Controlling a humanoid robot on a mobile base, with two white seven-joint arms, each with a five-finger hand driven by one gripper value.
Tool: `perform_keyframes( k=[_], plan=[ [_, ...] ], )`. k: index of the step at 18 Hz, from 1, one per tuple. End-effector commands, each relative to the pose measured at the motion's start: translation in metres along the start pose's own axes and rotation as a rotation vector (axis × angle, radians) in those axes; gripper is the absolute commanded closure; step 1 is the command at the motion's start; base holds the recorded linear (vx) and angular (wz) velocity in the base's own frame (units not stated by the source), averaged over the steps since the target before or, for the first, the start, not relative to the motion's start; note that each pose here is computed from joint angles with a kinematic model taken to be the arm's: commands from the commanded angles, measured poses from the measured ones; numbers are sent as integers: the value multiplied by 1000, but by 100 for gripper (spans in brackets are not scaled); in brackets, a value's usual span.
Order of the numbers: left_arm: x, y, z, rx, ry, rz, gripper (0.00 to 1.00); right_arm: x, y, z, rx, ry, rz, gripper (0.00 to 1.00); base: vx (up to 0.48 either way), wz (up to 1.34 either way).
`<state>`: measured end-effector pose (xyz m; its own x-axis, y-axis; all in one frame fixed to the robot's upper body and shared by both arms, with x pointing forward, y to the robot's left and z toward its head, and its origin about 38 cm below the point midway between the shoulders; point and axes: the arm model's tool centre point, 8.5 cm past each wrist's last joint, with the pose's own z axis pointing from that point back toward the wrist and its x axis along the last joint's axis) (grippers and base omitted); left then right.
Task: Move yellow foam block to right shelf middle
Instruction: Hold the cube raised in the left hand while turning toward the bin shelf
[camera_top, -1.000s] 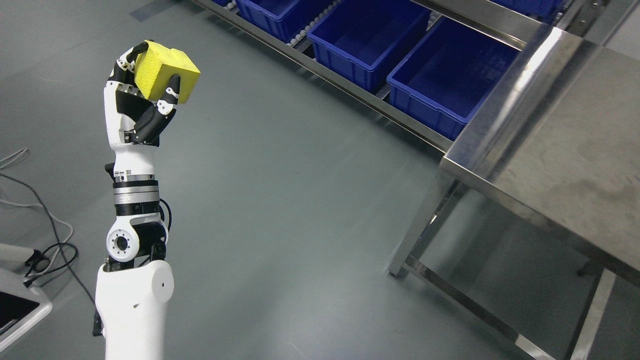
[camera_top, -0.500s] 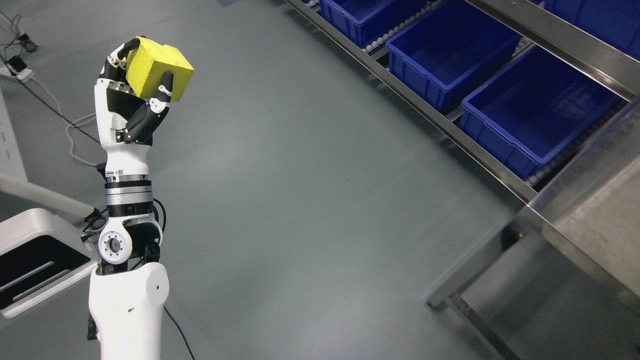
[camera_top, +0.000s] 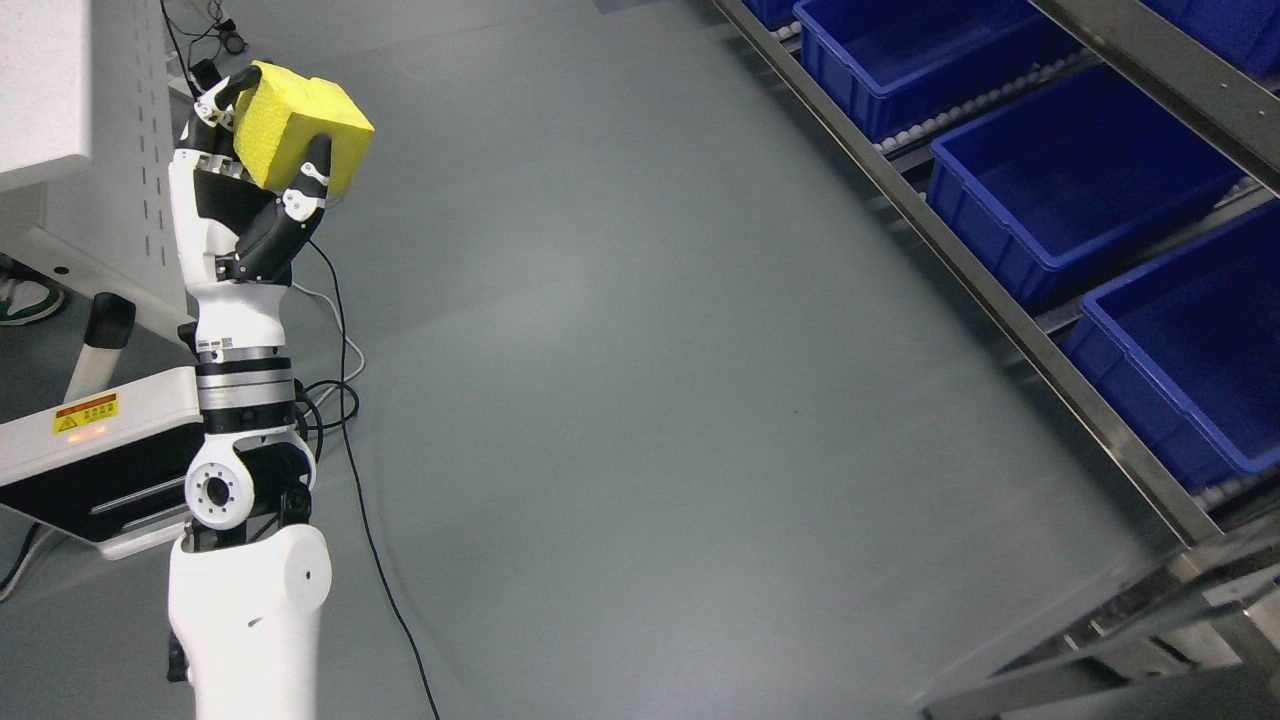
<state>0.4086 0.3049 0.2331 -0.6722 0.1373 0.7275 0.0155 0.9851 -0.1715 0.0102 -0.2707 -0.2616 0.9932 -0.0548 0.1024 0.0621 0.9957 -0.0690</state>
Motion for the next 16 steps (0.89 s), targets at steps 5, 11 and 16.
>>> perform_keyframes(
  k=[5,11,16],
  plan=[
    [11,4,-3,-9,-26,-20,62,9,-12,-1,-19,-22,-23,0,225,214],
    [14,4,-2,-10,-33,-22,62,9,-12,-1,-19,-22,-23,0,276,89],
    [14,4,-2,-10,-29,-22,62,8,-12,-1,-20,-20,-23,0,310,-2]
  ],
)
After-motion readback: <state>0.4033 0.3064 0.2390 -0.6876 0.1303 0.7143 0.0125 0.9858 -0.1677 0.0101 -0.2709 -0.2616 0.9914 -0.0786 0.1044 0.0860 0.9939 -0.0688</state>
